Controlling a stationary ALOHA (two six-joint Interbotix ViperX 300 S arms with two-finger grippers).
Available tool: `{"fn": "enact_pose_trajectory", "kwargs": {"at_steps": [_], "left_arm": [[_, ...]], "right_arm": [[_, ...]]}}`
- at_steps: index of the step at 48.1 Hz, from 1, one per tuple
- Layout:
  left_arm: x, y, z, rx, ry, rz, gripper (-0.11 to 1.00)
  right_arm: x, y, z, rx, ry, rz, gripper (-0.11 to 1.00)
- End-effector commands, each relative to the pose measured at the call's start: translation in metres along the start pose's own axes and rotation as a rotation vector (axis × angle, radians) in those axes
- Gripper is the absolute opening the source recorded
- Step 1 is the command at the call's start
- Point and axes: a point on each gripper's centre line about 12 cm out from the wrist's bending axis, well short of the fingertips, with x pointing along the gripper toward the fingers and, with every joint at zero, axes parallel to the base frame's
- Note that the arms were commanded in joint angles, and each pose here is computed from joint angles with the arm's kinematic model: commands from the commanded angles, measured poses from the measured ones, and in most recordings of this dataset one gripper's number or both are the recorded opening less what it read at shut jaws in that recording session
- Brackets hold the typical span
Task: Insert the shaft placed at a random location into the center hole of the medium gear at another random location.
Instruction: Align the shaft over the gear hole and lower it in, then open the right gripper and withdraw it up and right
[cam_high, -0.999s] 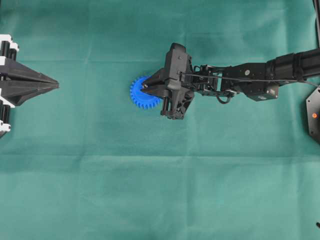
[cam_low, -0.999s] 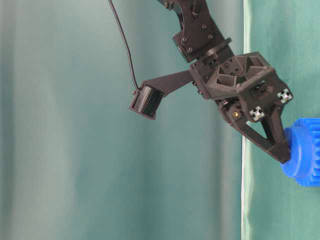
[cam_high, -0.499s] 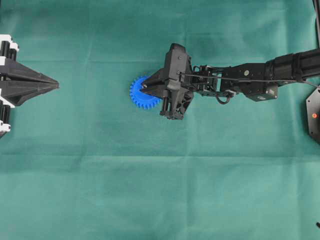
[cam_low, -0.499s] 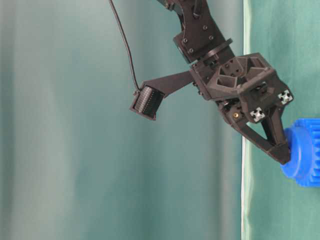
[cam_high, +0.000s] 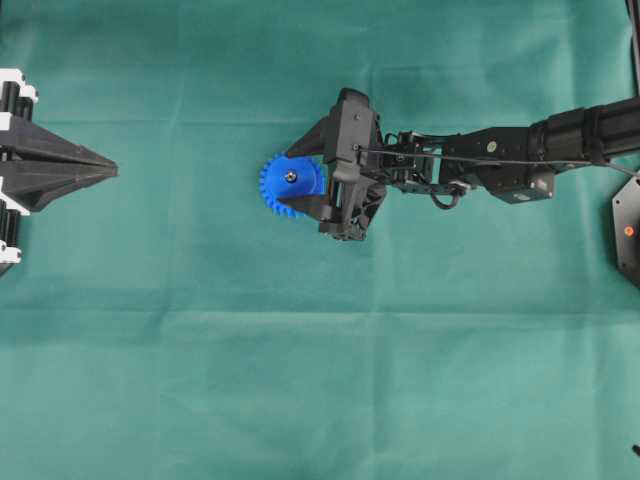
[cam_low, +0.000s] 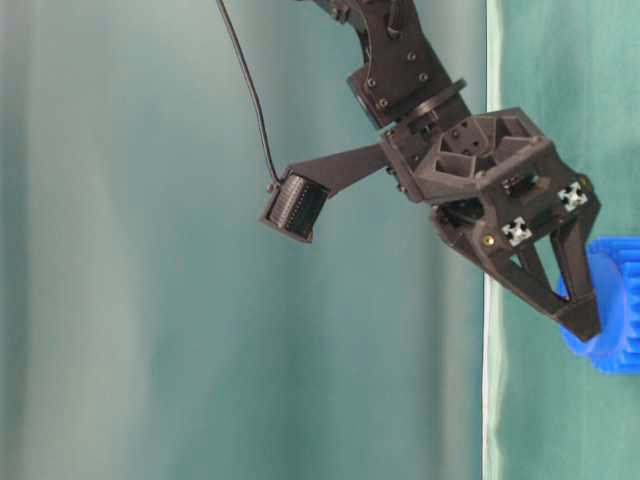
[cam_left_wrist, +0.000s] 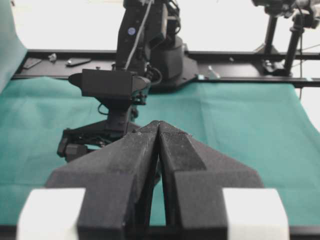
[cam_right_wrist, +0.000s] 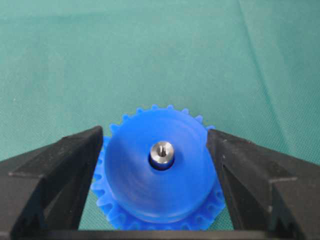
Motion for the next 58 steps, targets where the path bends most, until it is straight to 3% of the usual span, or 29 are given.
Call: {"fn": "enact_pose_trajectory", "kwargs": {"at_steps": [1,33,58], "left_arm": [[0.003,0.000,0.008,0.002,-0.018,0.000,0.00],[0.003,0.000,0.009,0.002,-0.020,0.000,0.00],[0.003,0.000,0.008,0.003,-0.020,-0.001,0.00]], "right_arm": [[-0.003,-0.001,0.018,0.005,-0.051,-0.001,0.92],[-0.057,0.000,0.083,-0.005,-0.161,0.008,0.91],[-0.077,0.000,0.068,0.000,-0.127,0.009,0.90]]}}
